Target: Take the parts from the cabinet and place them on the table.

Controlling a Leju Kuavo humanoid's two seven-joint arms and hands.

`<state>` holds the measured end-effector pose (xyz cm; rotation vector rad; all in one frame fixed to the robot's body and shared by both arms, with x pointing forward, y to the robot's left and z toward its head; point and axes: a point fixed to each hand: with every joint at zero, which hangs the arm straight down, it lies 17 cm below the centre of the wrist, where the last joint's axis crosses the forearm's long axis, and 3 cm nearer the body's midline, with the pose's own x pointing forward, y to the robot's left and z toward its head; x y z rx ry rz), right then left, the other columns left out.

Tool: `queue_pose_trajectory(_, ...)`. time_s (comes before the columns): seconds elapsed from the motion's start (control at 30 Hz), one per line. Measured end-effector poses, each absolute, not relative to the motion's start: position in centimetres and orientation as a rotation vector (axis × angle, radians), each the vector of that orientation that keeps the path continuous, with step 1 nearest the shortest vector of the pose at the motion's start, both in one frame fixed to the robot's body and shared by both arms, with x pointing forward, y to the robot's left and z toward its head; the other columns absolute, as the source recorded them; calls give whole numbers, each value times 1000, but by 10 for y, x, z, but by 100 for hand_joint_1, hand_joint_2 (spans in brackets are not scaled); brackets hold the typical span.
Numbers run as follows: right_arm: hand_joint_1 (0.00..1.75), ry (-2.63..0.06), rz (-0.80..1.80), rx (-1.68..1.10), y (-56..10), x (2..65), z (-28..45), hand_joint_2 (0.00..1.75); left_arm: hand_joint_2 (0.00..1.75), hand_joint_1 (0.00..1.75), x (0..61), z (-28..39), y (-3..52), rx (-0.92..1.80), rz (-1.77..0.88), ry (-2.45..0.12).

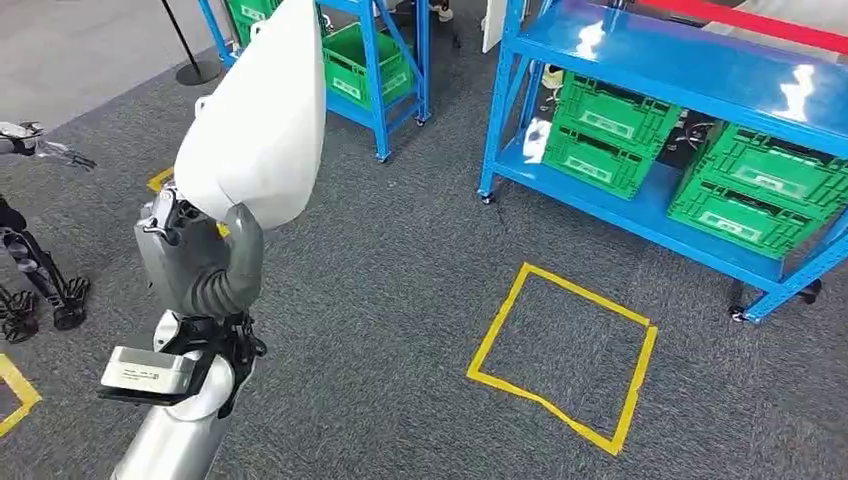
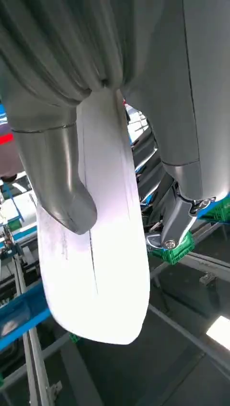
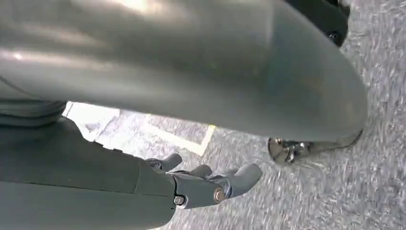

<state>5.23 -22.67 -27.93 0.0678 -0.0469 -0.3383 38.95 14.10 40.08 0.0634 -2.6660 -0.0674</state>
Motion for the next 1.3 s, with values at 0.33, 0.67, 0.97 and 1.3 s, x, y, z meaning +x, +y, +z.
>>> queue_pose_trajectory(0.33,0,-44,-265,69,-226,47,-280,0,175,175,386,395,155,129,-68,-2657)
queue_pose_trajectory(0.67,0,-50,-220,63,-227,46,-280,0,175,175,365,383,174,225,-35,-2657)
queue_pose_trajectory(0.97,0,-54,-228,58,-229,47,-280,0,175,175,350,372,184,262,-28,-2658)
queue_pose_trajectory(1.3,0,-60,-235,63,-227,46,-280,0,175,175,351,364,185,265,-39,-2645)
